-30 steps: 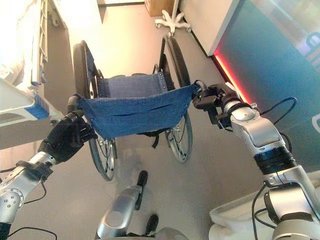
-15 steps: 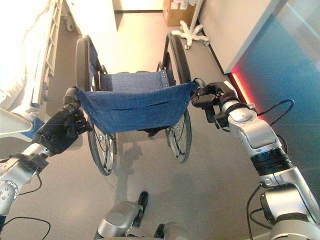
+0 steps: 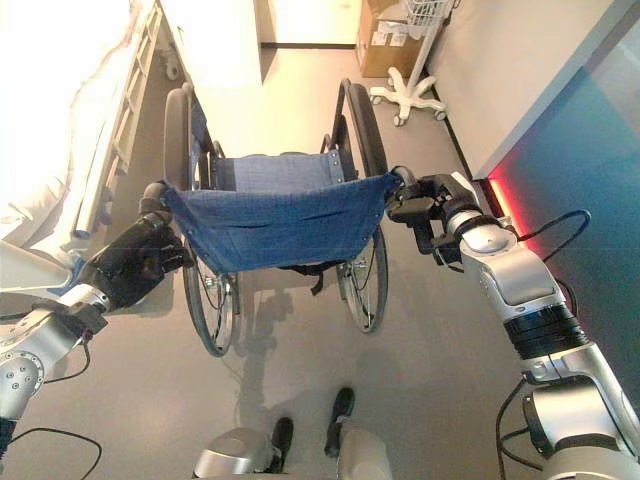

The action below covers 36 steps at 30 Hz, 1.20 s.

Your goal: Push the wheelchair next to the bed

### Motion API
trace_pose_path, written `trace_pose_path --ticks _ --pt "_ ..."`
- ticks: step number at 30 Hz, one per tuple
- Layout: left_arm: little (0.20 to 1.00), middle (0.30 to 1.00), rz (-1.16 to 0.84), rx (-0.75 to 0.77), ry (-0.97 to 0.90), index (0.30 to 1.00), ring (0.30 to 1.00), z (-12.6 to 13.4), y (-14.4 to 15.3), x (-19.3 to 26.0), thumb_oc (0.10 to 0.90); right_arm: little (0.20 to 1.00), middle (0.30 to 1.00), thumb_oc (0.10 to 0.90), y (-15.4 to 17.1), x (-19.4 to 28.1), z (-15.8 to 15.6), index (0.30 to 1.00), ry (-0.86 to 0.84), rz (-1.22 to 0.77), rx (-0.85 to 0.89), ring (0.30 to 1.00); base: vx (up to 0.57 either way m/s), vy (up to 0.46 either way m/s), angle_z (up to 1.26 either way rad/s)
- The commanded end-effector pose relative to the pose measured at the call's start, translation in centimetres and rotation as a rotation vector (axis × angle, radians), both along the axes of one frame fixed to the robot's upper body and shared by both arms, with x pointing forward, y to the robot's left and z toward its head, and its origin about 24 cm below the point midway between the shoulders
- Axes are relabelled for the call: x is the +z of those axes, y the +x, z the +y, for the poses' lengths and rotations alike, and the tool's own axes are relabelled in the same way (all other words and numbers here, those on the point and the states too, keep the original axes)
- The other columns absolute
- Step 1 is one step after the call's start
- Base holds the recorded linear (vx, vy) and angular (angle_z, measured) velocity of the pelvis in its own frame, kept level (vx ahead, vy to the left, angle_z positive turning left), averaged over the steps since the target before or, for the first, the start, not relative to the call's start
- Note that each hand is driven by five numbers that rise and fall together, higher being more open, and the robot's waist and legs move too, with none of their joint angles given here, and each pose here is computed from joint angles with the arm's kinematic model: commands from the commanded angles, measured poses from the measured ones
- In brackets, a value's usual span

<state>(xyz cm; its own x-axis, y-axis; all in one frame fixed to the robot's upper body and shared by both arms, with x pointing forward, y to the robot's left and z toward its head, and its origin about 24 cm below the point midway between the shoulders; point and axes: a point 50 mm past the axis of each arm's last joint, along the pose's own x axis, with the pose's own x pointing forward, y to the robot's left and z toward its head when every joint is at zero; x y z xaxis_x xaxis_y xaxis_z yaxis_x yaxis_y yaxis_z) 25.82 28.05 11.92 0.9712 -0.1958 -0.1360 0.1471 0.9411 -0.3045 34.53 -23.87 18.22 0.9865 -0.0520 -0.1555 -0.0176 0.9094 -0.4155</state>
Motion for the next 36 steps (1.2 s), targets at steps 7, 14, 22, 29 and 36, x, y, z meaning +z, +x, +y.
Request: trace_pose_path --ticks 7,14,22,29,36 --pt "0.300 0.300 -0.520 -0.048 -0.048 0.300 0.300 -1.8 1.8 9.5 0.400 0.300 0.300 0.400 -0.5 5.7 2.7 0.300 -0.127 -0.236 0.249 0.300 0.33 -0.130 0.20" --pt "0.300 0.300 -0.516 -0.023 -0.062 0.300 0.300 -0.2 1.9 9.5 0.400 0.300 0.300 0.400 -0.4 6.4 3.4 0.300 -0.150 -0.223 0.282 0.300 0.30 -0.023 -0.02" --pt "0.300 0.300 -0.493 -0.063 -0.065 0.300 0.300 -1.1 1.5 7.7 0.400 0.300 0.300 0.400 -0.6 4.1 2.3 0.300 -0.140 -0.175 0.230 0.300 0.47 0.151 -0.08" --pt "0.300 0.300 -0.466 -0.043 -0.068 0.300 0.300 -0.2 1.6 8.4 0.400 0.300 0.300 0.400 -1.2 3.1 1.6 0.300 -0.117 -0.174 0.235 0.300 0.45 0.186 -0.10" --pt "0.300 0.300 -0.483 -0.030 -0.041 0.300 0.300 0.8 2.9 10.6 0.400 0.300 0.300 0.400 -0.7 3.3 1.6 0.300 -0.084 -0.195 0.241 0.300 0.35 0.186 -0.05"
